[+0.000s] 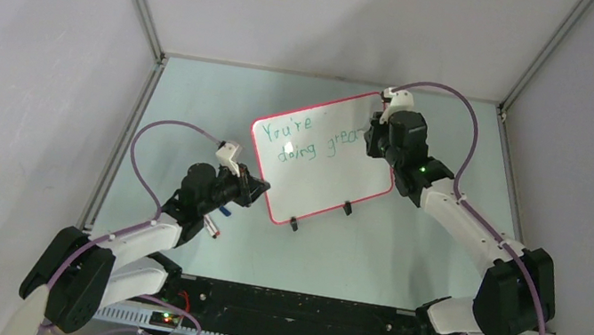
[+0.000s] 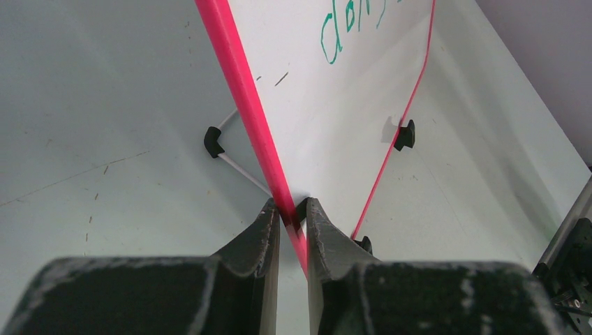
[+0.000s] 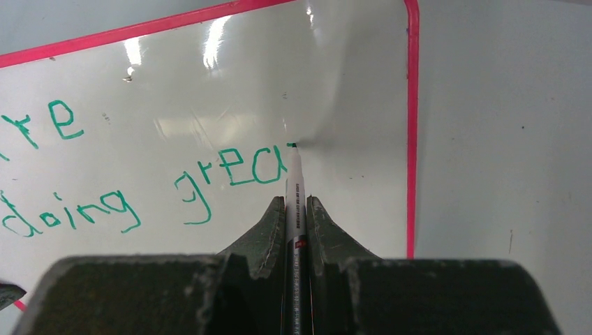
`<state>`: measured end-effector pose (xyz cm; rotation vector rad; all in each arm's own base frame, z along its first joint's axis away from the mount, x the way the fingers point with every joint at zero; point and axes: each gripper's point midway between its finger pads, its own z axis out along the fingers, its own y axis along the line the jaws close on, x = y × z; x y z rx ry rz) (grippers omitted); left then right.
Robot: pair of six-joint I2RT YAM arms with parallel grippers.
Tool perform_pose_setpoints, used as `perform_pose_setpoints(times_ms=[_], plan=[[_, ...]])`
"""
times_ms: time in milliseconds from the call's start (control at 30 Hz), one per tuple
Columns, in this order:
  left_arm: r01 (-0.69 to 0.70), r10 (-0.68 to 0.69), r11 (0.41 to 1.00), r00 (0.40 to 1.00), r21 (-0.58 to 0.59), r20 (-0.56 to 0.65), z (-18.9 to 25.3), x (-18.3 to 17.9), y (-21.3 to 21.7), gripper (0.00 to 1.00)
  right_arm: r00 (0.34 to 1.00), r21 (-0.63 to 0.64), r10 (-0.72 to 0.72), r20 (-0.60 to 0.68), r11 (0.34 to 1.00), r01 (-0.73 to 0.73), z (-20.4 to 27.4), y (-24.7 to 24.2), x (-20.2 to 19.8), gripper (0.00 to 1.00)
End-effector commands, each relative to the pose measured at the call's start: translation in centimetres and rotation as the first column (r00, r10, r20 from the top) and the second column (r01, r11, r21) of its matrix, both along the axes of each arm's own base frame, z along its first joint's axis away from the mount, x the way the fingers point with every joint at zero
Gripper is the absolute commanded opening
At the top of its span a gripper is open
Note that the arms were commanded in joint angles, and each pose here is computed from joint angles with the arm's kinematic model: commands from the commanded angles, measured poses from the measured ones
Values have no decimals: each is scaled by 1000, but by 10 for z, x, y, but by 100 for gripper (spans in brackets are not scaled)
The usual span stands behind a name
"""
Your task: Write a sentence on the whiteboard
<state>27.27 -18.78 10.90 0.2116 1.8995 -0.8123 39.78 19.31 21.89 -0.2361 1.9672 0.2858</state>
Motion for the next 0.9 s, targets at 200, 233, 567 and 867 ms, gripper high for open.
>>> perform_pose_setpoints(times_ms=[200,233,567,867], plan=[[-6,5,999,1000,50,23,2,7,4,7,995,11,-67,70,998,66,25,-7,16,0],[-6,5,999,1000,49,23,2,7,4,7,995,11,-68,70,998,67,25,-8,16,0],[-6,5,999,1000,50,22,1,7,4,7,994,46,-48,101,998,44,44,-6,9,0],[-7,6,999,1000,51,24,2,7,4,7,992,69,-32,125,997,24,53,-2,9,0]])
